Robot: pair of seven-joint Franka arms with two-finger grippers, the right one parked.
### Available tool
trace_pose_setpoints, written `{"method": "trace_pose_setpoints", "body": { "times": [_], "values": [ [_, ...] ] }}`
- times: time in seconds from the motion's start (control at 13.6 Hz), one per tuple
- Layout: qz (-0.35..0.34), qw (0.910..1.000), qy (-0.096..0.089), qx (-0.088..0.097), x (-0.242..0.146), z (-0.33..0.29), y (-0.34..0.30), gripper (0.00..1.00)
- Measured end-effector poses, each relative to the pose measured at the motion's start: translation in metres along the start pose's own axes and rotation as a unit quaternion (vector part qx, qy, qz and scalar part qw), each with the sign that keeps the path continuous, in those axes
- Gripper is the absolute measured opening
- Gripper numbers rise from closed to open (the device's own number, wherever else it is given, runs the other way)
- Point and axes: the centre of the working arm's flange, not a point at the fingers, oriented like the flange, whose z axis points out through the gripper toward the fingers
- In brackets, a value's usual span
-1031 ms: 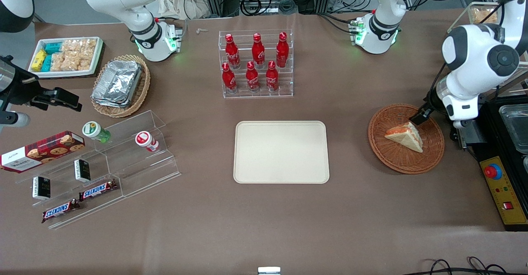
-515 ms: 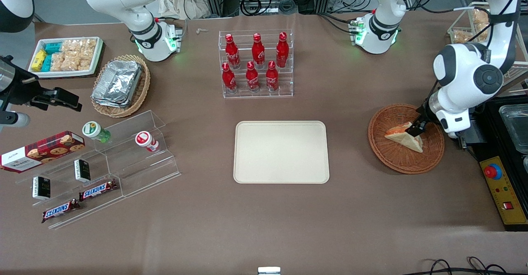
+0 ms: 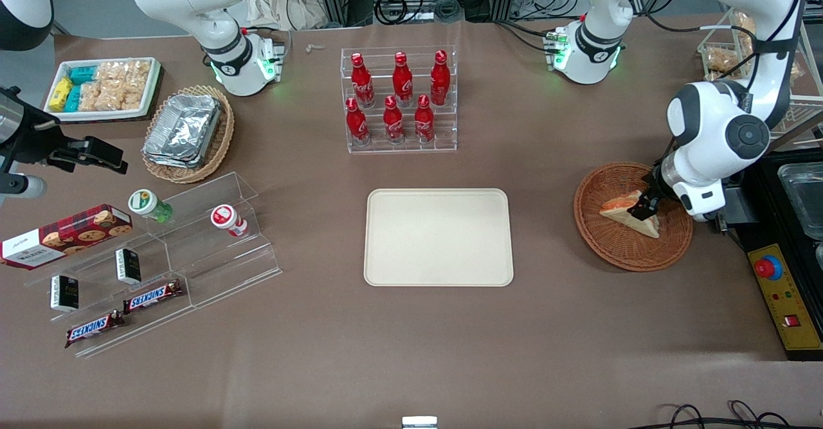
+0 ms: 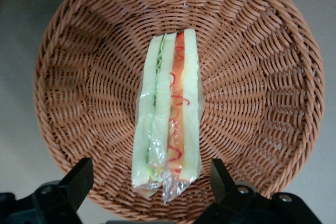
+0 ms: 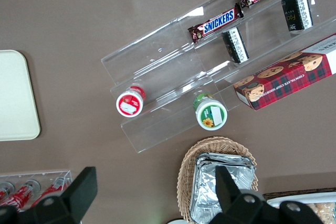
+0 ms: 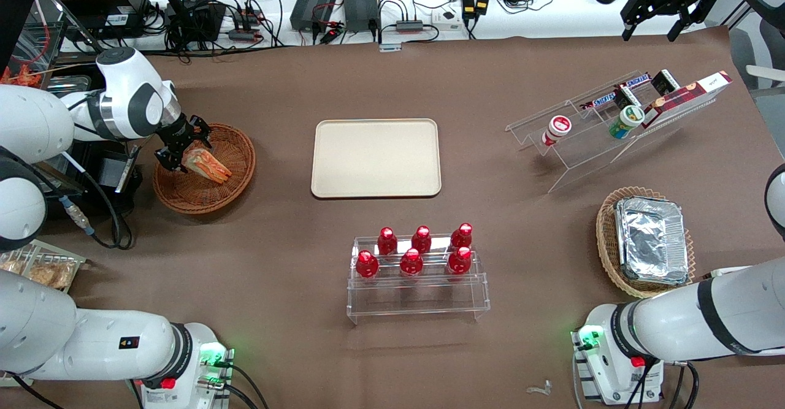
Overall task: Place sandwich from basket to tray
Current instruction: 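Lower the open left gripper around the wrapped sandwich and close it, then lift the sandwich out of the basket and carry it toward the tray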
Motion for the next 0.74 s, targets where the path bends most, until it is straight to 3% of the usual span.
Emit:
{"method": "trace_pose_setpoints", "body": {
  "times": [0.74],
  "values": [
    [-0.001,1.0,-0.002,0.01,0.001,0.037,0.005,0.98]
  ]
}}
